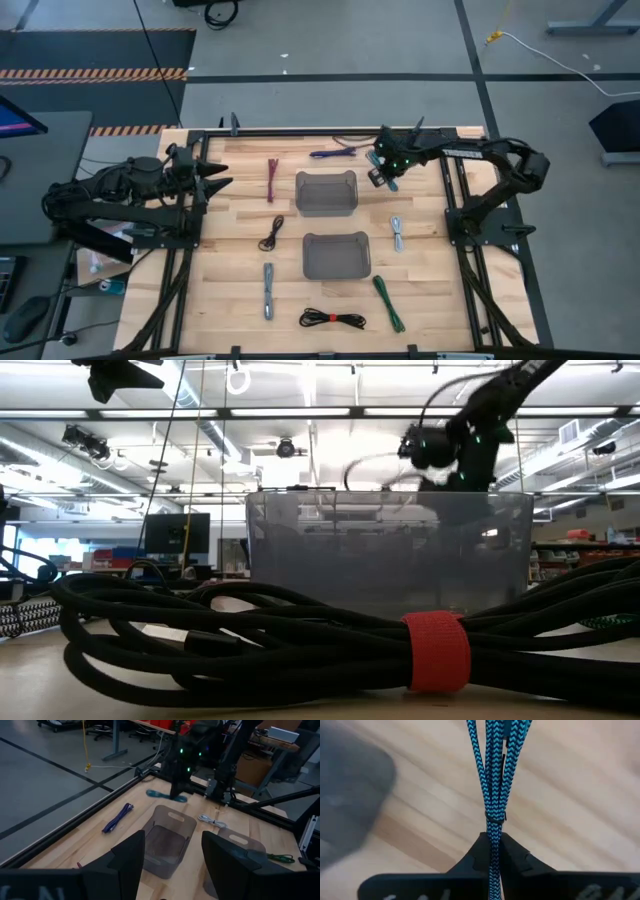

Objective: Pick and place USB-C Cables
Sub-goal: Put the blue charger cable into the top black transparent bin

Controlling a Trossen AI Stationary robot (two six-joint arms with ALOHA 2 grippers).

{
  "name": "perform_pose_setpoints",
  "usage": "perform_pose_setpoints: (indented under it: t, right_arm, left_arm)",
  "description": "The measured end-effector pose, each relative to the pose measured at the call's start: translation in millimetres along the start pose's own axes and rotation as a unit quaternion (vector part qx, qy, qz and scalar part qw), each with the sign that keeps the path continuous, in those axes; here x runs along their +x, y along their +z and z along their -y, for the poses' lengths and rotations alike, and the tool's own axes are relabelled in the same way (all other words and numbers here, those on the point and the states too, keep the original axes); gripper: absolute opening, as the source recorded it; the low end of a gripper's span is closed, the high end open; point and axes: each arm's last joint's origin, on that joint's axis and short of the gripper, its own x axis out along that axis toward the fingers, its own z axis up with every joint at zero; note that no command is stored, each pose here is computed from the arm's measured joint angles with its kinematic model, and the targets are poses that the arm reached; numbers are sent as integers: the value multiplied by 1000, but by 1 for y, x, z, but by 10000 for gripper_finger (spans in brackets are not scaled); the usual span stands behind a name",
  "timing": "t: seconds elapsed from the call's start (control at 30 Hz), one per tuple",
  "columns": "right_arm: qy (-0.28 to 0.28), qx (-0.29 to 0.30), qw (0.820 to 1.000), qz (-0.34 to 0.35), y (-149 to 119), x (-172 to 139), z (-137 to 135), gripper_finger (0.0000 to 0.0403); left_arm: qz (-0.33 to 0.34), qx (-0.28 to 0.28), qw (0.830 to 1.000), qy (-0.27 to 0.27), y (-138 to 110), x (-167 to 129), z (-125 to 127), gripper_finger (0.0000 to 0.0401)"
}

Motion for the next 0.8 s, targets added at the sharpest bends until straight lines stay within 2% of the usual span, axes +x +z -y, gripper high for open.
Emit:
perform_pose_setpoints:
  t: [0.2,0.5,0.63,0.8]
  right_arm:
    - [26,-21,997,68,25,-48,-12,19]
    - [57,-101,980,163,73,-138,-38,19]
    - [66,-157,969,178,90,-170,-54,19]
    - [109,-220,954,173,103,-195,-77,19]
  left_arm:
    - [0,0,1000,0,0,0,0,204]
    - [-1,0,1000,-5,0,0,0,204]
    - [-2,0,1000,-5,0,0,0,204]
    - [-2,0,1000,-5,0,0,0,204]
